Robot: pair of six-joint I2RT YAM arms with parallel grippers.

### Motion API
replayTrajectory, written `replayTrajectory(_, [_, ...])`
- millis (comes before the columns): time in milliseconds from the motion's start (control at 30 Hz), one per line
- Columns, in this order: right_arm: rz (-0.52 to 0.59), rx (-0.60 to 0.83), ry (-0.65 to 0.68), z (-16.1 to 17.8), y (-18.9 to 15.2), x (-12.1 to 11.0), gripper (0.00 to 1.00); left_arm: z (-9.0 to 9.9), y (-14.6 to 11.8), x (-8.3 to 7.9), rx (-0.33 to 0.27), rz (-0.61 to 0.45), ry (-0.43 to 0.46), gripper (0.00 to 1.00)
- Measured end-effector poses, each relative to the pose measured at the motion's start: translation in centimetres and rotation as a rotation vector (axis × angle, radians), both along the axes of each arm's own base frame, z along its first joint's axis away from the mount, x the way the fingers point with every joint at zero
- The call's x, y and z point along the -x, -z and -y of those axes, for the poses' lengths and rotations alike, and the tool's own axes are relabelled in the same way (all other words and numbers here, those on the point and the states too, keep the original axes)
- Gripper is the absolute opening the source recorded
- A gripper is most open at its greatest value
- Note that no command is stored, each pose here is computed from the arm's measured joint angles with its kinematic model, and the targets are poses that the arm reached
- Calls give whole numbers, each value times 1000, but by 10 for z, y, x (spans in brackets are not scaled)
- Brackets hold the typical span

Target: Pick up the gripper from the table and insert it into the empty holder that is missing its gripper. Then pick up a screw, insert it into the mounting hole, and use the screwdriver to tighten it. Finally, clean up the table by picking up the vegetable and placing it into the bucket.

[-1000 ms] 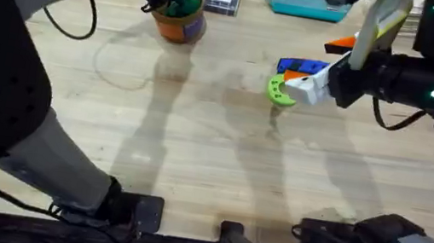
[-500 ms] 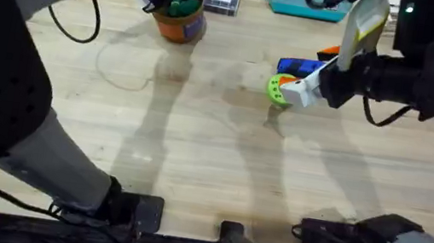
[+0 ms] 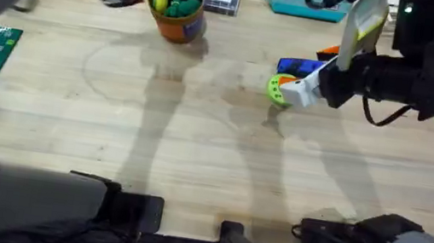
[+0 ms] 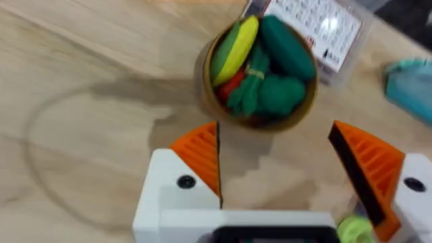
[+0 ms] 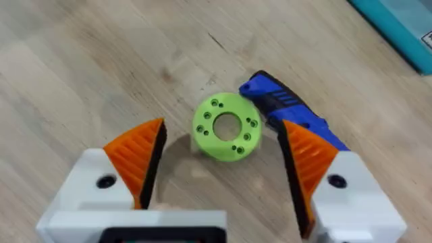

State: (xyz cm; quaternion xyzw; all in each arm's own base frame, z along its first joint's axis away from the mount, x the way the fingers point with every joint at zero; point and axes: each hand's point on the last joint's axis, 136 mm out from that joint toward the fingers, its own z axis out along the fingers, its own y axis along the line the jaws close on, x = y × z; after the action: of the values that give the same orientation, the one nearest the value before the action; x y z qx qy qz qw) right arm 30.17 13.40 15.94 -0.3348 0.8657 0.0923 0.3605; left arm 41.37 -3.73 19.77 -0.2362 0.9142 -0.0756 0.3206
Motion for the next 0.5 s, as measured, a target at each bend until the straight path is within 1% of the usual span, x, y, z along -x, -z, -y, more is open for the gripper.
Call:
replayTrajectory(133, [-1,0,0,0,0,0,963,-6,-21,49,-129,-63,162,950])
replayTrajectory(200, [0,0,0,0,0,0,963,-10,-23,76,-194,-123,254,950])
replayTrajectory(300, [0,0,0,0,0,0,963,-14,-20,104,-267,-204,373,951])
replayTrajectory(333, [0,0,0,0,0,0,963,-15,-18,112,-285,-234,409,951])
replayTrajectory(400, [0,0,0,0,0,0,963,-16,-13,124,-311,-283,466,951])
replayTrajectory(500, [0,0,0,0,0,0,963,-17,-9,133,-334,-329,523,951])
